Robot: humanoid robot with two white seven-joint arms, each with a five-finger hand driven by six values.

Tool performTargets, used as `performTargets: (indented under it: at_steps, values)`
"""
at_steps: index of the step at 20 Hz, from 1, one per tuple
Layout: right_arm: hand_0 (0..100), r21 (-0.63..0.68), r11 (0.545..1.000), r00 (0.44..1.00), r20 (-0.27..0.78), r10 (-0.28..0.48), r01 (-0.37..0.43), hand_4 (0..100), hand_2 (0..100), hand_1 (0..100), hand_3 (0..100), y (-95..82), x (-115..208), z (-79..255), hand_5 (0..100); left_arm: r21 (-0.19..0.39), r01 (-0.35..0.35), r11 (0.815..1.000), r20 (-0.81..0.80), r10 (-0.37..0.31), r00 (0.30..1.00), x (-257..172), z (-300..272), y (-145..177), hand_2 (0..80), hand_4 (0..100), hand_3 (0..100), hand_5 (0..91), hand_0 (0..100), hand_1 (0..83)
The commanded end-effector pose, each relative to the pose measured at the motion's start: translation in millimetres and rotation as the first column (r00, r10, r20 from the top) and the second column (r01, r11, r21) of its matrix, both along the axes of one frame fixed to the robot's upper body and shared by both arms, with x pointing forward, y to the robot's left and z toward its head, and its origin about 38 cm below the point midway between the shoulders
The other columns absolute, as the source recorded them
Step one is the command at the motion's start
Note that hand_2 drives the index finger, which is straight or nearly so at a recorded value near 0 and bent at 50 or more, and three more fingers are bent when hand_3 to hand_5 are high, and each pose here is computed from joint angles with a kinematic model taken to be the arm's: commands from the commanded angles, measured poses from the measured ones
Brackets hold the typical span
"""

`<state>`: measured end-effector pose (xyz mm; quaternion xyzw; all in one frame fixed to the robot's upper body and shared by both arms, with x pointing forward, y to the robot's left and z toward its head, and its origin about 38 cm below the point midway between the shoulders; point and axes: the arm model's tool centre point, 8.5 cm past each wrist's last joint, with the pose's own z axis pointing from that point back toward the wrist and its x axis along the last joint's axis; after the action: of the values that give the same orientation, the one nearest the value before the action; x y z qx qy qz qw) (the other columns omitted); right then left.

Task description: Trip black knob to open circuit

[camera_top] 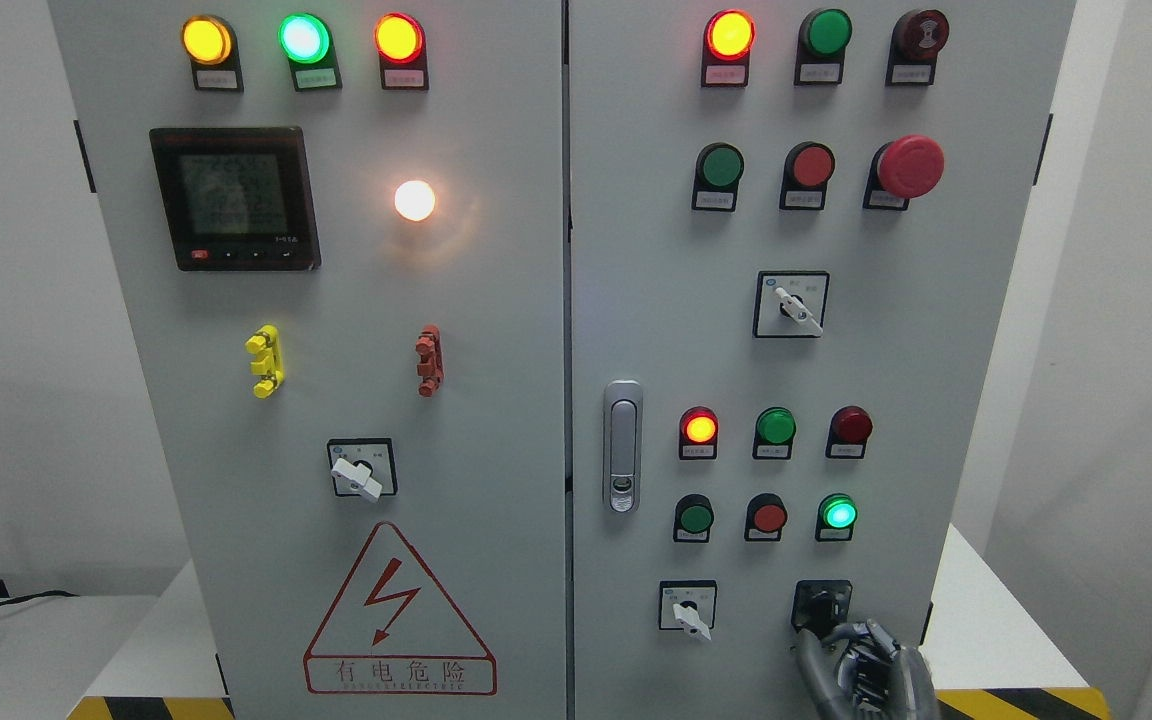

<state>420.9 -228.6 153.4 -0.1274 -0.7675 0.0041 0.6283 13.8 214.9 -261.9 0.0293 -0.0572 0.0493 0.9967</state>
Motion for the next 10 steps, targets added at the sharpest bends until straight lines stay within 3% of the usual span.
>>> performTargets:
  at_steps: [1,10]
  values:
    - [40,-0.005,1.000,1.000,0.001,0.027,-0.027,100,56,63,97,10.1,0.3,0.3,100,0.000,-0.005,1.000,0.000,0.005,1.000,0.0,0.0,-0.3,0.0,0,0,0.0,12,38.9]
    - [40,-0.006,1.000,1.000,-0.002,0.022,-0.022,100,56,63,97,8.4,0.5,-0.7,100,0.001,-0.005,1.000,0.000,0.005,1.000,0.0,0.0,0.7,0.0,0,0,0.0,12,38.9]
